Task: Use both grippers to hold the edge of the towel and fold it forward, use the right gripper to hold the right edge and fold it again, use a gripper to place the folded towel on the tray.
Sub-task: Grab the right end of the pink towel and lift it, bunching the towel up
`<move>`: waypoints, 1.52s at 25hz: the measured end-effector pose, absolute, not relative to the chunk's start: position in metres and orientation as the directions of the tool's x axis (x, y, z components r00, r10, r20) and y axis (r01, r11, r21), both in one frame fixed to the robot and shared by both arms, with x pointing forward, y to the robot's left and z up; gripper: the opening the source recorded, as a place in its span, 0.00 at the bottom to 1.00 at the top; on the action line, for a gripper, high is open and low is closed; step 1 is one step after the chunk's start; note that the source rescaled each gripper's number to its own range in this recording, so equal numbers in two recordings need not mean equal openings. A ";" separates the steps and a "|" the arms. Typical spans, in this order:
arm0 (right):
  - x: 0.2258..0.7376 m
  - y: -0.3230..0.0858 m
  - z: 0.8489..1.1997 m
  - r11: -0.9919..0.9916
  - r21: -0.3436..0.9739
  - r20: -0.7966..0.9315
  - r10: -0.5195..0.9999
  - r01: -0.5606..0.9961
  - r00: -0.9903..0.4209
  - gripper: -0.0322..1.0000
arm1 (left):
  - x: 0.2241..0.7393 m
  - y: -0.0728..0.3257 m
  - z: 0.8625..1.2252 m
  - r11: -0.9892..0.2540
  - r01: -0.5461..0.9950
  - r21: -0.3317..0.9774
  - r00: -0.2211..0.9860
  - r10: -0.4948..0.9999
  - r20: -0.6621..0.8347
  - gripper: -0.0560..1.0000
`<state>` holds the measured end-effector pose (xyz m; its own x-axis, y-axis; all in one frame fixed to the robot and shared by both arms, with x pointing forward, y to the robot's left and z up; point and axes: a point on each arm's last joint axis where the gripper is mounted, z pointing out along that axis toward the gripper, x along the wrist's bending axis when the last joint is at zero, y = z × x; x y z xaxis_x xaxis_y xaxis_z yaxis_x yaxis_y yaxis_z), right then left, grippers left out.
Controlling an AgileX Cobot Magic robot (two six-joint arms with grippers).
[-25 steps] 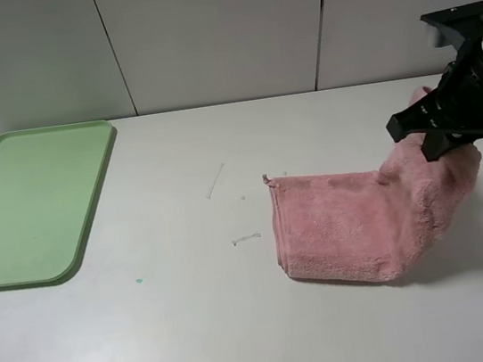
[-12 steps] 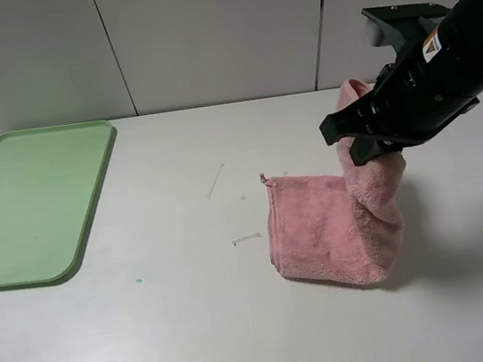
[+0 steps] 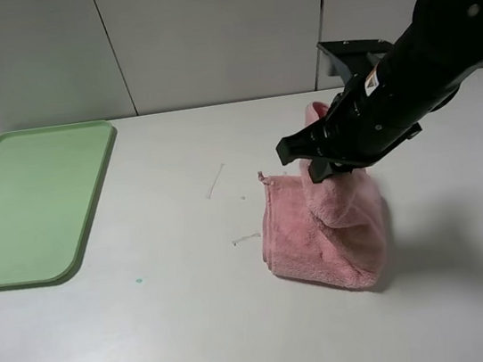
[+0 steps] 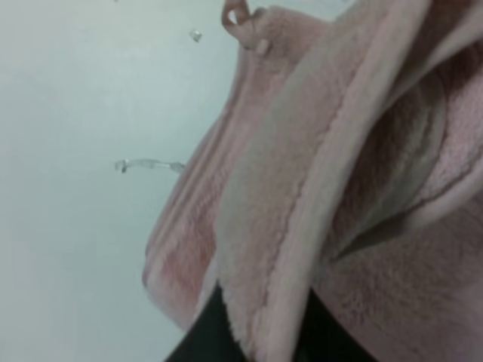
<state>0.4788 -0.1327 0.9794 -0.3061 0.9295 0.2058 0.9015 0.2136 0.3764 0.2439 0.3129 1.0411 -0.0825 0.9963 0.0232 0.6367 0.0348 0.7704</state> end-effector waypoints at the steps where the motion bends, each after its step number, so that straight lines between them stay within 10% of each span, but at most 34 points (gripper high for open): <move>1: 0.481 -0.131 0.975 0.209 0.373 0.207 0.931 0.904 -0.301 0.09 | 0.244 0.313 1.041 0.035 0.637 0.770 -0.082 0.996 0.023 0.88; 24: 0.499 -0.096 0.898 0.180 0.375 0.226 0.934 0.909 -0.278 0.09 | 0.244 0.313 1.041 0.035 0.637 0.770 -0.082 0.996 0.023 0.88; 27: 0.499 -0.095 0.898 0.193 0.381 0.221 0.931 0.904 -0.292 0.28 | 0.244 0.313 1.041 0.035 0.637 0.770 -0.082 0.996 0.023 0.88; 31: 0.499 -0.095 0.898 0.204 0.384 0.217 0.928 0.900 -0.303 0.84 | 0.244 0.313 1.041 0.035 0.637 0.770 -0.082 0.996 0.023 0.88; 38: 0.501 -0.094 0.899 0.196 0.406 0.220 0.927 0.893 -0.304 1.00 | 0.244 0.313 1.041 0.035 0.637 0.770 -0.082 0.996 0.023 0.88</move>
